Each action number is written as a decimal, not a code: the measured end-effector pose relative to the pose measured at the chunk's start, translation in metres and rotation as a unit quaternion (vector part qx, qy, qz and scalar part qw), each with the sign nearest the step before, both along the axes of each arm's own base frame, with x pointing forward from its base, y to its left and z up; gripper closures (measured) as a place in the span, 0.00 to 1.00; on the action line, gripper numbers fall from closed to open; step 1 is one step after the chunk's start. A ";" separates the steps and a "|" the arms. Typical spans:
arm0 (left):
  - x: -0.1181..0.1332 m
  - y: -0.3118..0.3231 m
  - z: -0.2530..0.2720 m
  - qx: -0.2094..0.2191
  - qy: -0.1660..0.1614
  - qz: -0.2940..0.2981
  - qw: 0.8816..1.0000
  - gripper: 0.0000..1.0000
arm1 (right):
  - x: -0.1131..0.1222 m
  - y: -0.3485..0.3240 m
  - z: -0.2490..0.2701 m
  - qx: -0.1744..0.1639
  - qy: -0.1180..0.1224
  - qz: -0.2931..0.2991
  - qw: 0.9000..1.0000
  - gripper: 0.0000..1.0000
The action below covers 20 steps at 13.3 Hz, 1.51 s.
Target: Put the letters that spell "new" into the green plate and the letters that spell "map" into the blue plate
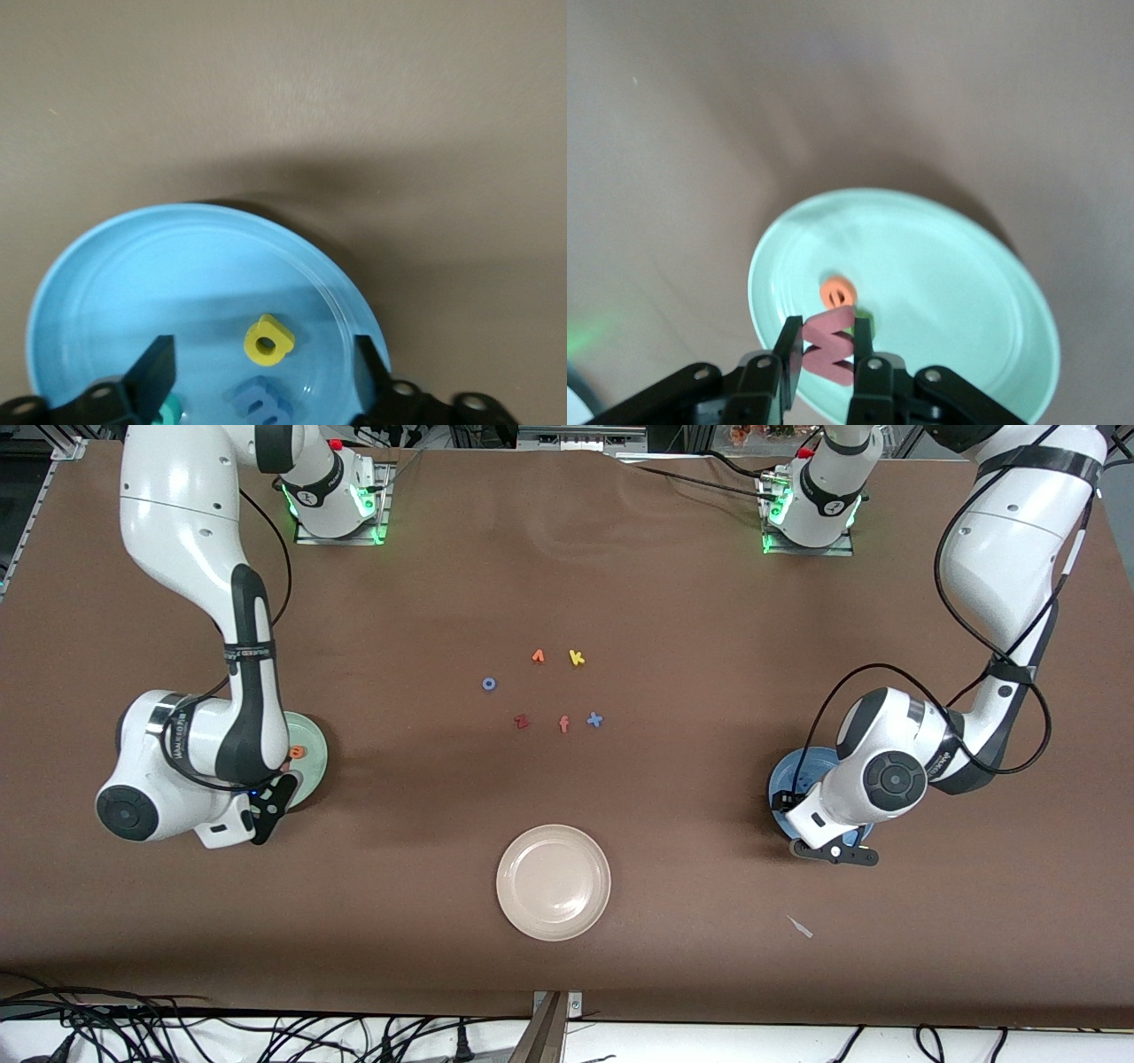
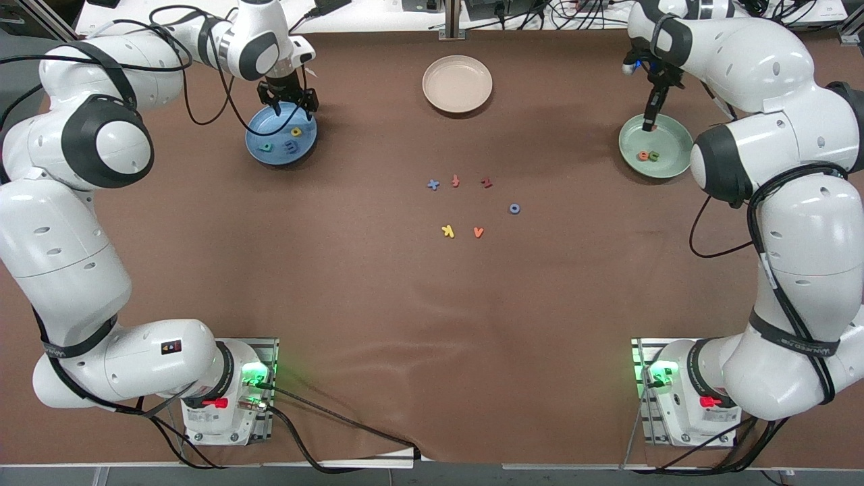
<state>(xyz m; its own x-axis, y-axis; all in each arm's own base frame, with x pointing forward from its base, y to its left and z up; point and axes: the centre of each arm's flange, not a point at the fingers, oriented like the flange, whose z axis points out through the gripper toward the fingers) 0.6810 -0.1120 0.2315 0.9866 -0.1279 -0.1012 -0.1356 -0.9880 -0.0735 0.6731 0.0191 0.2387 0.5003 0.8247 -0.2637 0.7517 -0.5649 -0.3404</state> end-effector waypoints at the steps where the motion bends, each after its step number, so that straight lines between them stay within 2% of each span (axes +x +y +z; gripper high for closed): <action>1: 0.001 -0.006 0.023 0.003 -0.007 -0.004 1.000 0.00 | -0.003 -0.013 -0.005 -0.001 0.006 -0.023 1.000 0.64; 2: 0.000 -0.014 0.051 0.008 -0.010 -0.009 1.000 0.00 | -0.005 -0.023 -0.007 0.002 0.009 -0.037 0.999 0.56; 4: -0.009 -0.033 0.117 0.018 -0.026 -0.017 0.999 0.00 | -0.006 -0.030 -0.007 -0.001 0.013 -0.063 0.998 0.33; 7: -0.026 -0.038 0.208 0.000 -0.054 0.008 0.999 0.00 | -0.003 -0.018 0.000 -0.020 0.007 -0.102 0.995 0.01; 10: -0.038 -0.014 0.274 0.018 -0.033 0.029 0.999 0.00 | -0.001 0.015 0.018 -0.048 -0.005 -0.155 0.987 0.00; 13: -0.044 -0.008 0.327 -0.005 -0.033 0.026 0.999 0.00 | -0.010 0.053 0.036 -0.075 0.013 -0.201 0.977 0.00; 16: -0.055 0.001 0.353 -0.022 -0.037 0.055 0.998 0.00 | -0.015 0.078 0.049 -0.090 0.011 -0.225 0.970 0.00; 18: -0.059 0.037 0.363 -0.061 -0.029 0.089 0.994 0.00 | -0.019 0.100 0.055 -0.109 0.005 -0.238 0.965 0.00; 20: -0.066 0.068 0.360 -0.061 -0.025 0.096 0.993 0.00 | -0.024 0.123 0.066 -0.135 -0.006 -0.259 0.956 0.00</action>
<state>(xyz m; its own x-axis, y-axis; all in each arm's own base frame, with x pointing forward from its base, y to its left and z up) 0.6150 -0.0437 0.5912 0.9973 0.0550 -0.0477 0.0572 -0.9973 0.0466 0.6493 0.1425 0.3048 0.8273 0.3685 -0.4240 0.3510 -0.9284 -0.1219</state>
